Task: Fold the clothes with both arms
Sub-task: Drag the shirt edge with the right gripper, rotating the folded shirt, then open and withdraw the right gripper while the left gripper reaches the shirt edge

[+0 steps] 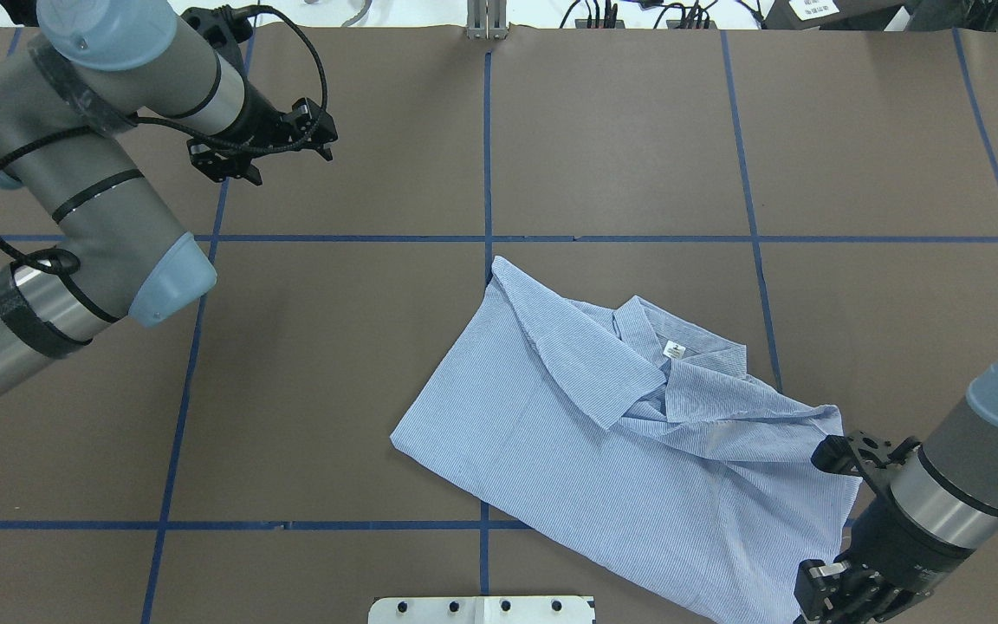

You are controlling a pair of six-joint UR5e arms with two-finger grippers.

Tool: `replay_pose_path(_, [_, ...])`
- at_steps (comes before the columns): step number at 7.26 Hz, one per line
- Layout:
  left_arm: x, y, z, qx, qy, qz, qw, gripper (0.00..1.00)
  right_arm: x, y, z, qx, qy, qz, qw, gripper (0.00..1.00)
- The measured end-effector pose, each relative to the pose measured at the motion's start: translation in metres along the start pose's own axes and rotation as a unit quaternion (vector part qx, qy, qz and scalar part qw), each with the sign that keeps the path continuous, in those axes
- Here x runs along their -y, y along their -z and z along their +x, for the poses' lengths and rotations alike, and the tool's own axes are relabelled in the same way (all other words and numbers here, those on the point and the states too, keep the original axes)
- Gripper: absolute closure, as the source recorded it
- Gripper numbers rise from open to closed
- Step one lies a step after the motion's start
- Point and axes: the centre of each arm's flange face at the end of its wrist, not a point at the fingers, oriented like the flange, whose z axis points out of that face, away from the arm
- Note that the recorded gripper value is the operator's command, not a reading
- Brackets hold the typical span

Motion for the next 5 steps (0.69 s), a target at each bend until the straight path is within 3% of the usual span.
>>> replay_pose_path(2, [-0.090,-0.008,0.009,-0.019,-0.011,-0.049,0.9985,0.01,0.024,0.042,-0.016,0.036,0.011,0.059,0.9975,0.00])
replay_pose_path(4, [-0.178,-0.032,0.027,-0.027,-0.006,-0.095,0.9951,0.02,0.046,0.100,-0.038,0.074,0.024,0.130,0.9885,0.00])
replay_pose_path(5, [-0.213,-0.042,0.032,-0.033,-0.007,-0.113,0.9930,0.05,0.050,0.121,-0.045,0.086,0.030,0.153,0.9840,0.00])
